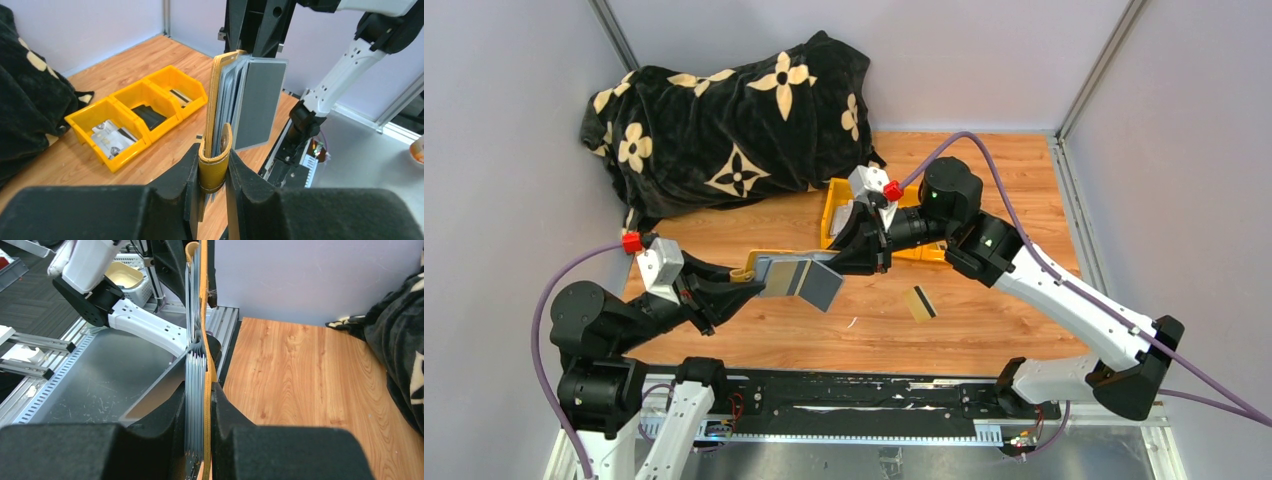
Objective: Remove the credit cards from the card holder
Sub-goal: Remove the credit card from the card holder.
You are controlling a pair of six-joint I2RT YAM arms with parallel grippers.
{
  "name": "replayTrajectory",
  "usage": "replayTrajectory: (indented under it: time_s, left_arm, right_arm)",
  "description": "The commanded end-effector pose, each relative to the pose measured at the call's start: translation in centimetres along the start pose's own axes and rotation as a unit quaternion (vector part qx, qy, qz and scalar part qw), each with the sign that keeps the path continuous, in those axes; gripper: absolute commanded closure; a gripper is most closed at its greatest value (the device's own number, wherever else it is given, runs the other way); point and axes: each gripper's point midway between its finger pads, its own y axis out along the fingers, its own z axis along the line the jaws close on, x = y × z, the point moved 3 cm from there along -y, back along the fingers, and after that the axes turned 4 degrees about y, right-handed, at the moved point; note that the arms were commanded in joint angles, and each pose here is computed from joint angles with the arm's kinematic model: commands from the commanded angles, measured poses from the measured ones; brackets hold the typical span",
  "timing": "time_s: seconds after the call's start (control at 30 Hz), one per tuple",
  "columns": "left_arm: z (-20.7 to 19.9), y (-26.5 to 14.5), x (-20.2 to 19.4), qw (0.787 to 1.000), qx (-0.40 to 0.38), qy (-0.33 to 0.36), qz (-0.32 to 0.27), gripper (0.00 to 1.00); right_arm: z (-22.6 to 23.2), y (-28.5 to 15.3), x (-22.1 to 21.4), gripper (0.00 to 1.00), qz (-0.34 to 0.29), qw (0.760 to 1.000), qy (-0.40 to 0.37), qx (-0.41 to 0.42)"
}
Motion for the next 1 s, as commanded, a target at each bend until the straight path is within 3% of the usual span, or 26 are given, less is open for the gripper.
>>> replayTrajectory:
  time_s: [0.0, 0.3, 0.4, 0.73, 0.97]
  left_arm:
    - [0.2, 0.5, 0.7, 1.000, -0.008, -0.016, -0.016, 0.73]
    - [4.3, 0.0, 0.1, 0.989, 0.139, -0.028, -0.036, 0.78]
    - [4.8, -0.1, 0.0, 0.986, 0.157, -0.033, -0.037, 0.70]
    - [3.1, 0.3, -0.1, 0.993, 0.103, -0.051, -0.034, 0.43]
    - [-1.1, 0.6, 0.9, 0.995, -0.041, -0.086, -0.043, 0.32]
  right_arm:
    - [3.9, 0.2, 2.3, 1.00, -0.033, 0.994, -0.039, 0.096]
    - [4.6, 0.3, 2.9, 1.00, -0.037, 0.991, -0.025, 0.125]
    - [4.5, 0.3, 3.2, 1.00, -0.036, 0.992, -0.015, 0.122]
    - [4.1, 0.5, 3.3, 1.00, -0.031, 0.992, 0.016, 0.122]
    - [3.8, 0.3, 3.4, 1.00, -0.027, 0.993, 0.027, 0.111]
